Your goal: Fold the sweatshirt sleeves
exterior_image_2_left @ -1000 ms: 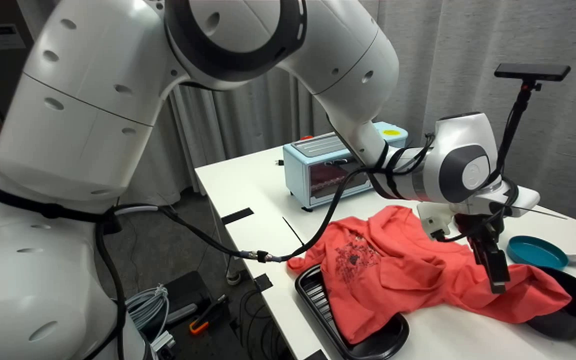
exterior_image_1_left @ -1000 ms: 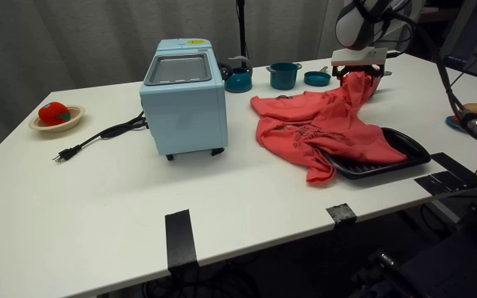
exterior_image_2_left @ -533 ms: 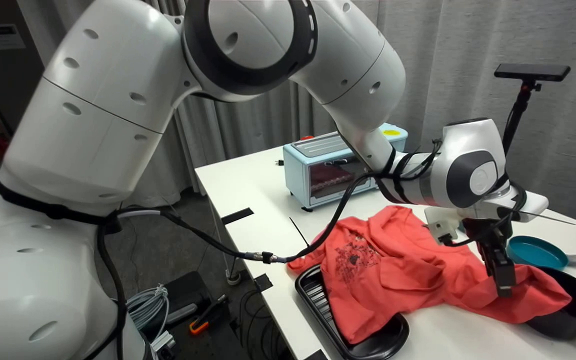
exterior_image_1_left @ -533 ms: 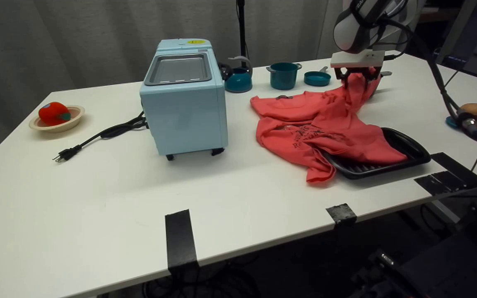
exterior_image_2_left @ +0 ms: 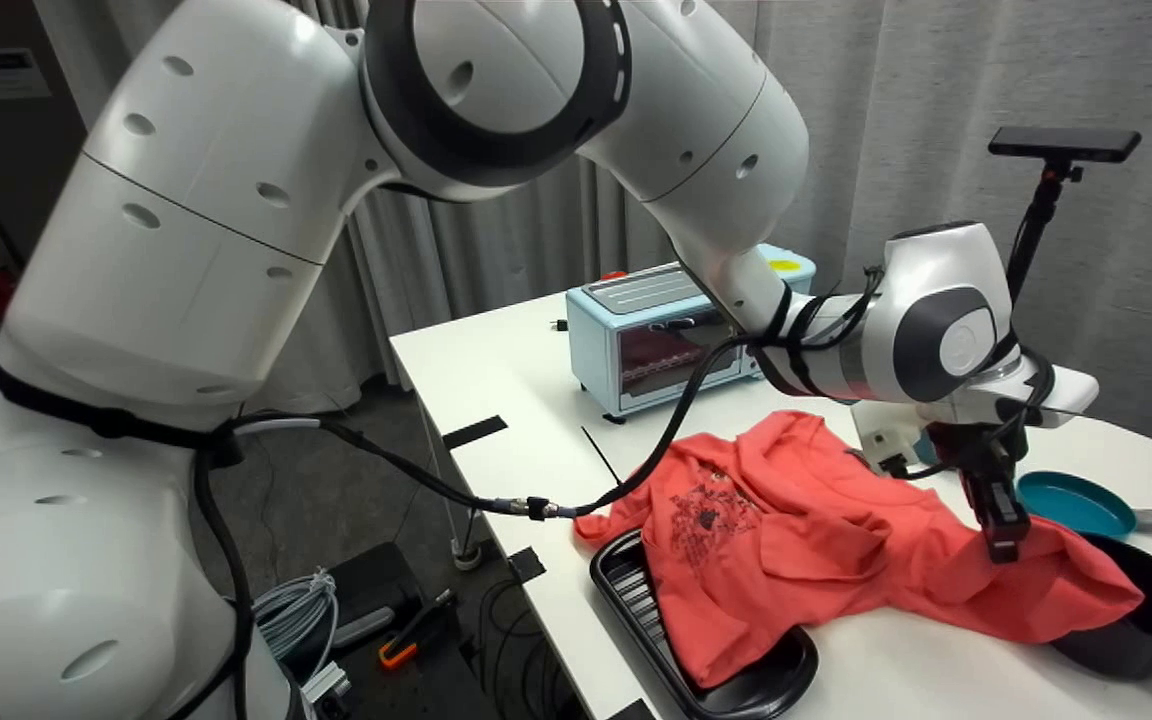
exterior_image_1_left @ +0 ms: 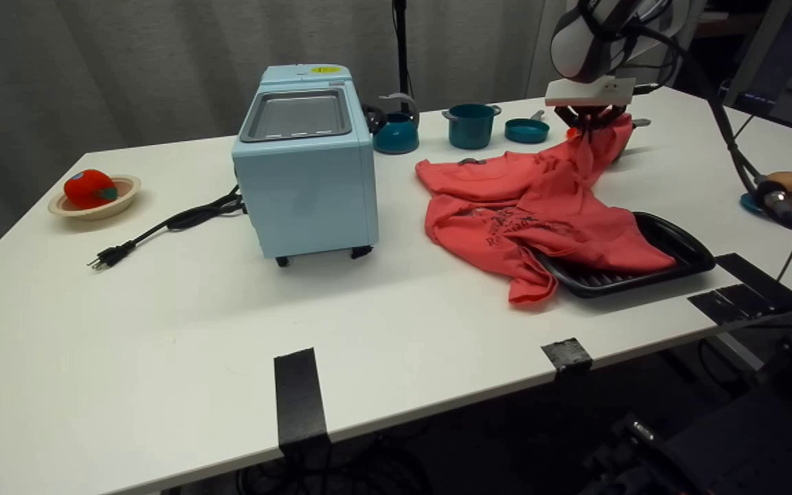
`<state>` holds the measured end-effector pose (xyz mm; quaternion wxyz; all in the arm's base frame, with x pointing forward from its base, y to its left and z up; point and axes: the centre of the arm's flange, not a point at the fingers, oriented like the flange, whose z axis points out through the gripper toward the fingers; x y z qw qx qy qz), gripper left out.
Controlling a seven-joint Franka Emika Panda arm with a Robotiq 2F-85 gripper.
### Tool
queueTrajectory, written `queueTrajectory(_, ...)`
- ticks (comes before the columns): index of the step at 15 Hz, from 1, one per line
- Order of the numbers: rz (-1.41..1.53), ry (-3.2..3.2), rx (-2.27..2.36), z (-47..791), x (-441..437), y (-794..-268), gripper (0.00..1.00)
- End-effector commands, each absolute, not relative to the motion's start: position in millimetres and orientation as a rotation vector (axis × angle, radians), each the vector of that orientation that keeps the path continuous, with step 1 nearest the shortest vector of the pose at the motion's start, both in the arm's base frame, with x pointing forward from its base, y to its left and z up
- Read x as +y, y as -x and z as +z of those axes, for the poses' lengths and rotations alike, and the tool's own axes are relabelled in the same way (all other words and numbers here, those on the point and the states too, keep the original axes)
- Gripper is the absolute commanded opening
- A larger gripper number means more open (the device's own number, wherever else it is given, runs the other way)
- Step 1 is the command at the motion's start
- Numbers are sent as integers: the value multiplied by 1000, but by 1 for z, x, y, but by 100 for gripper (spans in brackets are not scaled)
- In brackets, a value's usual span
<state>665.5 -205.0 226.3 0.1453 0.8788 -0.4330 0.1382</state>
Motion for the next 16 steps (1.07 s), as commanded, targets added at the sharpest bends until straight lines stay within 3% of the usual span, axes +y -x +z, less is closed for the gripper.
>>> queueTrajectory(1, 487, -2553, -1264, 266, -186, -663, 1)
queueTrajectory(9, 725, -2693, -1192, 354, -119, -666, 1)
queueTrajectory(16, 690, -2891, -940, 356, -18, -654, 1)
